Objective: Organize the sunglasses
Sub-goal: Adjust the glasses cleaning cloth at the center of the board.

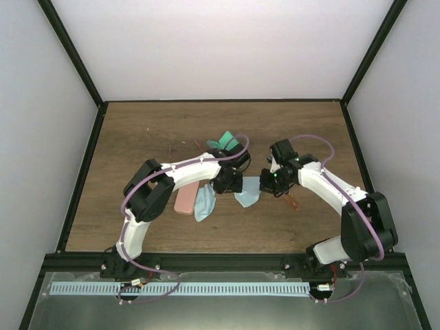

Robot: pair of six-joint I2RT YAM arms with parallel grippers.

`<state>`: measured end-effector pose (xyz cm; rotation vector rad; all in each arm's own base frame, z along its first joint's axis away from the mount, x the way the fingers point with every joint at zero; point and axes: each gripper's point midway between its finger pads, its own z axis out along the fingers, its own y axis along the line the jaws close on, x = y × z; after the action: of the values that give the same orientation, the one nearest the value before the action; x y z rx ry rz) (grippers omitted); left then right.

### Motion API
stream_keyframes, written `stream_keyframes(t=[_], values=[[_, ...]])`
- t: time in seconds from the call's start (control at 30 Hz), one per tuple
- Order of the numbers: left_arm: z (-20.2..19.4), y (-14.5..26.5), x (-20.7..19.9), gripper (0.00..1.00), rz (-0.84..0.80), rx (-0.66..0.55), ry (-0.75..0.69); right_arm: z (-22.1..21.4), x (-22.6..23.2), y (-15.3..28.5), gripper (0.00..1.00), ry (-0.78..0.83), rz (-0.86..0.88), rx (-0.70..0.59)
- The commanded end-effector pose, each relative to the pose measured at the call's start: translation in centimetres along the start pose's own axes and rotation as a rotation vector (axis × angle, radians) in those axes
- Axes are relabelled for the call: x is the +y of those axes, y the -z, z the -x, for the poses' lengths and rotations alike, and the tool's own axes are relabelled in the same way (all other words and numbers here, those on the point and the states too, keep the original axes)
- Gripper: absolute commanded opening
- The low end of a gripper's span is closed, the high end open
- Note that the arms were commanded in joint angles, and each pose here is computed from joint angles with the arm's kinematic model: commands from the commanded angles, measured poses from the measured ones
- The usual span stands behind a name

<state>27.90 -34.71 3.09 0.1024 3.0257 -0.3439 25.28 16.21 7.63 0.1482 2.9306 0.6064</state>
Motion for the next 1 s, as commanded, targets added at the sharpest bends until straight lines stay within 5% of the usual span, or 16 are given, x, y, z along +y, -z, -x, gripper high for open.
stream_keyframes(t=[0.0,0.73,0.97], values=[[1.9,0.8,0.4,0.48,-0.005,-0.035,0.023,3.4,5.2,3.3,0.01,0.056,0.141,-0.065],[3.5,1.0,-1.0,0.52,-0.044,-0.031,-0.017,1.2,-0.4,0.0,0.01,0.017,-0.048,-0.037],[1.5,0.1,-2.7,0.51,-0.055,0.068,-0.127,2.6,-1.7,0.1,0.01,0.014,-0.098,-0.072]])
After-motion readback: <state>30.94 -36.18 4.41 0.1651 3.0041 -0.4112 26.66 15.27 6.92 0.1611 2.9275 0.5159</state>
